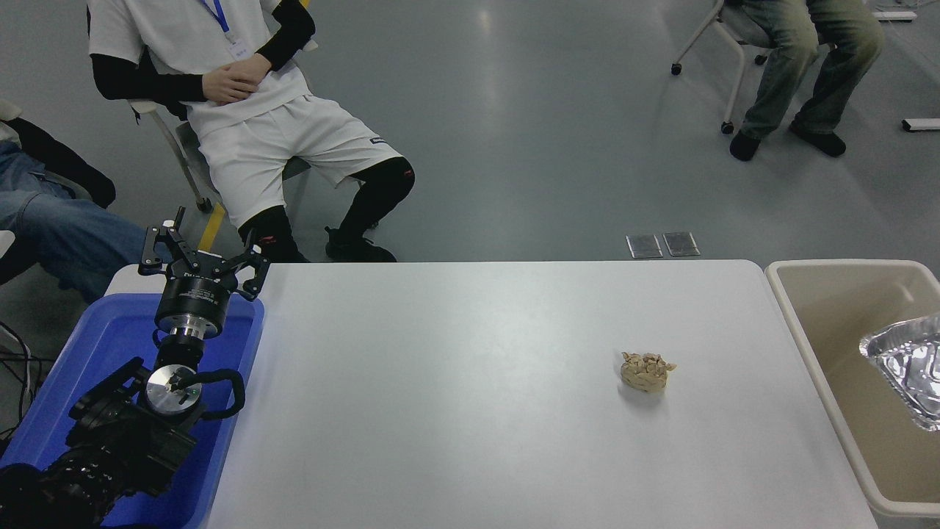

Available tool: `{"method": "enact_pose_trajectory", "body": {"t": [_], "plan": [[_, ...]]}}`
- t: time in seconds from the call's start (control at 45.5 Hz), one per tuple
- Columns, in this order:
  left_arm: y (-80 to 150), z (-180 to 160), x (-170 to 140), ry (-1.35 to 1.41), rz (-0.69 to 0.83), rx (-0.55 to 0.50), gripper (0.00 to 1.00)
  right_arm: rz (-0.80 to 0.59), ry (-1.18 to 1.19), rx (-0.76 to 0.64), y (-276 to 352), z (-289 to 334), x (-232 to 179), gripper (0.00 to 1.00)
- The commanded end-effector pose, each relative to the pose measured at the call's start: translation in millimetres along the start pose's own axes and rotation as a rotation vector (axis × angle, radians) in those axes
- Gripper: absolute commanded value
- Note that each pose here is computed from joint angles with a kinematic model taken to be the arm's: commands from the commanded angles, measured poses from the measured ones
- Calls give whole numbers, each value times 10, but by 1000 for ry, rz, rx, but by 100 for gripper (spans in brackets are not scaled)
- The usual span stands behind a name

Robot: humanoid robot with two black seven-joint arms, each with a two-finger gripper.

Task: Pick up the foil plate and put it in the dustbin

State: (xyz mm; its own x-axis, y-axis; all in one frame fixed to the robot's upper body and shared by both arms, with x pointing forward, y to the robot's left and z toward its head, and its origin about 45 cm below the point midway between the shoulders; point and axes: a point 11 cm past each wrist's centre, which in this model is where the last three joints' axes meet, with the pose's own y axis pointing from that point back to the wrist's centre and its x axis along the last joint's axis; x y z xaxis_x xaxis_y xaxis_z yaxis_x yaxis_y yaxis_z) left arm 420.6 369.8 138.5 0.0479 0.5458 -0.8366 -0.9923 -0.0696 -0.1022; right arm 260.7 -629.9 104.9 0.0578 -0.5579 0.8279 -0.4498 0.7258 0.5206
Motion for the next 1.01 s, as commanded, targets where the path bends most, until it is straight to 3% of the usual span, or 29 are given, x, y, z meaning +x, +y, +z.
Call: {"method": "enact_pose_trajectory", "body": {"t": [0.0,0.264,0.527,0.769,0.989], "plan": [[0,0,0,0,0,0,99,33,2,3,7,-8,-24,93],[0,0,0,0,0,0,99,30,-2,24,11,-138,8,94],[0,0,0,0,0,0,99,27,25,74,30,-357,376,94],[0,0,0,0,0,0,99,-89,71,158,214,-591,426,94],[0,0,0,0,0,0,99,-233,269,273,548,-895,151,96]]}}
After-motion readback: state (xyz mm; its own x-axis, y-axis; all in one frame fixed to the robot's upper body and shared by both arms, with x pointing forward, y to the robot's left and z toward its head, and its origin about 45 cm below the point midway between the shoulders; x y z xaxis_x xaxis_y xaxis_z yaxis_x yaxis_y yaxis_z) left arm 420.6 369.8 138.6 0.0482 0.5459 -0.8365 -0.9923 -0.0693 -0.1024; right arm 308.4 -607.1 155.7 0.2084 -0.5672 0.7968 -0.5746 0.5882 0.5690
